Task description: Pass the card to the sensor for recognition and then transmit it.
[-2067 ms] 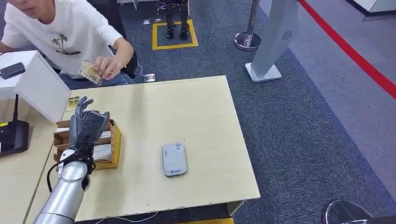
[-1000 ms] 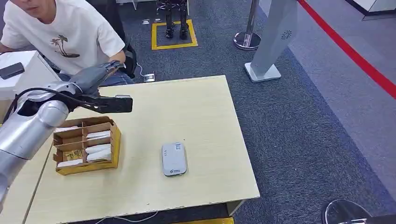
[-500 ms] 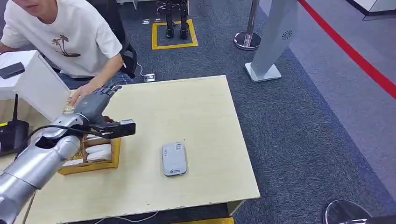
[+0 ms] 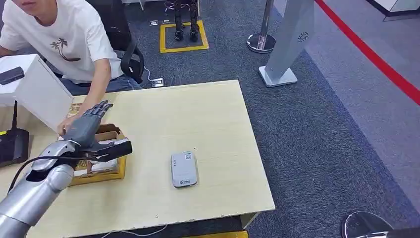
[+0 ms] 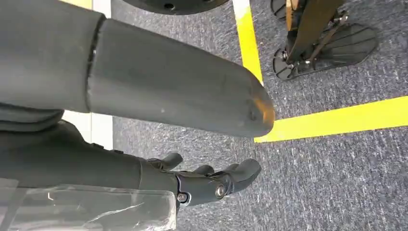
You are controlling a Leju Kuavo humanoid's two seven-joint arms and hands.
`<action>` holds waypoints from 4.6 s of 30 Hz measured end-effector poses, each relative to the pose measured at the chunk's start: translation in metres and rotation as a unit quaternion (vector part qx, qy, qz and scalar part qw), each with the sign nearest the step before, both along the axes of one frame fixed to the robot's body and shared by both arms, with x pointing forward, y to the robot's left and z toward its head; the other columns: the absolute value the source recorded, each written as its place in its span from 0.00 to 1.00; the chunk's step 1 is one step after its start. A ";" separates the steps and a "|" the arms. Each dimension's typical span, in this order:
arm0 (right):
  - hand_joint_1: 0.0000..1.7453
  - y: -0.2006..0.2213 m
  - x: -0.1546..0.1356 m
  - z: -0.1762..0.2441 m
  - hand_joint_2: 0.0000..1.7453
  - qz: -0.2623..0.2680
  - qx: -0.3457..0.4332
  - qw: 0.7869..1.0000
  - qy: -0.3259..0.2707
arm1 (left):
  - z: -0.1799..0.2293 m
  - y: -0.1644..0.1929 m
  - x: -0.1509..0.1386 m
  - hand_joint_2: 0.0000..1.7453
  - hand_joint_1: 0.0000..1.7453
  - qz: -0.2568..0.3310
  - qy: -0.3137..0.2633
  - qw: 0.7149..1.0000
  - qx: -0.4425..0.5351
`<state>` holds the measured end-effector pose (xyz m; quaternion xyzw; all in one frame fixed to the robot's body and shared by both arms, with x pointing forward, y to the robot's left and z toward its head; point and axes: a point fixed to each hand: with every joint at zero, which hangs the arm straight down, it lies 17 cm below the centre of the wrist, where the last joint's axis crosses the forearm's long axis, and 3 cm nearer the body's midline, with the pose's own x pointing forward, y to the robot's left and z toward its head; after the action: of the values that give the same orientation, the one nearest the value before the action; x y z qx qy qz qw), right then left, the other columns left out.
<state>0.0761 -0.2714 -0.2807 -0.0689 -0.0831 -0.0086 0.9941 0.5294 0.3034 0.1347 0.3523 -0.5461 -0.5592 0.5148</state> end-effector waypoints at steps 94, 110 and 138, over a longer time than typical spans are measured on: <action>0.00 -0.023 -0.015 -0.002 1.00 0.048 -0.042 0.997 0.041 | 0.090 -0.041 -0.107 1.00 0.00 -0.021 -0.114 0.670 -0.733; 0.00 -0.006 0.004 0.001 1.00 -0.017 -0.023 0.999 -0.020 | 0.113 -0.059 -0.076 1.00 0.00 -0.041 -0.117 0.711 -0.692; 0.00 0.001 0.010 0.006 1.00 -0.121 -0.022 0.990 -0.070 | 0.133 -0.042 -0.098 1.00 0.00 -0.068 -0.140 0.795 -0.586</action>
<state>0.0857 -0.2706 -0.2752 -0.0993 -0.1442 -0.1313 0.9758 0.4314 0.2612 0.2672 0.0198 -0.8580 -0.1106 0.5012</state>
